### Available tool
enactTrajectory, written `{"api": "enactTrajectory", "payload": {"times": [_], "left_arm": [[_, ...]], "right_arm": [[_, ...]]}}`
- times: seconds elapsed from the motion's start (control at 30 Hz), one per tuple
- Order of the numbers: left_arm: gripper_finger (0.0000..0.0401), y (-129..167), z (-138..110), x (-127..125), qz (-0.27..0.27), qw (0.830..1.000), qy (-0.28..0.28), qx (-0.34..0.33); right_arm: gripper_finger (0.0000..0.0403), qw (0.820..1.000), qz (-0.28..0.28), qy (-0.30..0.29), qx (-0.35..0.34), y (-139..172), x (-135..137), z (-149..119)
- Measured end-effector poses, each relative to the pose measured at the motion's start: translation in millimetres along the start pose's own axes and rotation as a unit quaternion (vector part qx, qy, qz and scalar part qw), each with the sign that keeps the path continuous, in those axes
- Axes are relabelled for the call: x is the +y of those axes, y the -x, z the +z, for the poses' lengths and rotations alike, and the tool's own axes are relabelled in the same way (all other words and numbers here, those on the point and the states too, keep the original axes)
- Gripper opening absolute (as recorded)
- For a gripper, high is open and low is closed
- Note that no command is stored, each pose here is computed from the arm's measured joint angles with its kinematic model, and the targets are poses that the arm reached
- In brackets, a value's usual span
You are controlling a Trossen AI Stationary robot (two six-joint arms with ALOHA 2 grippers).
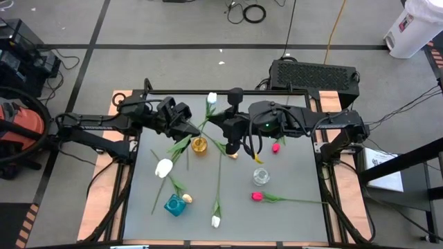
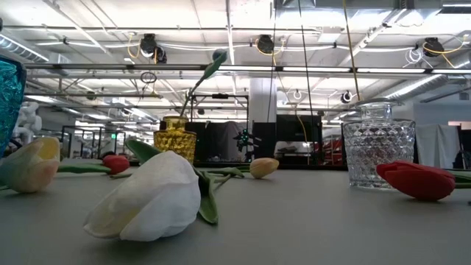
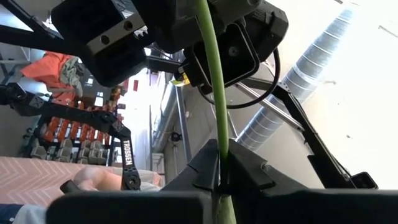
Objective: Sort flowers into vase by color
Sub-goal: Put the top white tulip into the yellow vase
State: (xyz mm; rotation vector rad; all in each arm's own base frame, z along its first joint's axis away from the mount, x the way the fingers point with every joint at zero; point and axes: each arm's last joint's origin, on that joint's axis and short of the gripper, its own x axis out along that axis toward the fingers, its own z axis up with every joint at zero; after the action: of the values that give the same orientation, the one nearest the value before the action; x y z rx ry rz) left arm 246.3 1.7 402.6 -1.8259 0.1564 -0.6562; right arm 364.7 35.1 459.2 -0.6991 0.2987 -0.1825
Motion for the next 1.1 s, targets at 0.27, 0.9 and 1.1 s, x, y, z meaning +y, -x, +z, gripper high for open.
{"api": "enactTrajectory", "payload": {"times": [0.27,0.9,1.1], "left_arm": [[0.0038,0,0,0,-0.005,1.0,-0.014,-0.007],[0.0046,4,8,-4,-0.007,0.998,-0.058,-0.017],[0.0102,4,8,-4,-0.008,0.999,-0.043,-0.029]], "right_arm": [[0.0001,1.0,0.001,0.009,0.001,0,0,0],[0.0,0.999,0.02,0.036,-0.013,10,18,13],[0.0,0.998,0.027,0.043,-0.024,11,19,14]]}}
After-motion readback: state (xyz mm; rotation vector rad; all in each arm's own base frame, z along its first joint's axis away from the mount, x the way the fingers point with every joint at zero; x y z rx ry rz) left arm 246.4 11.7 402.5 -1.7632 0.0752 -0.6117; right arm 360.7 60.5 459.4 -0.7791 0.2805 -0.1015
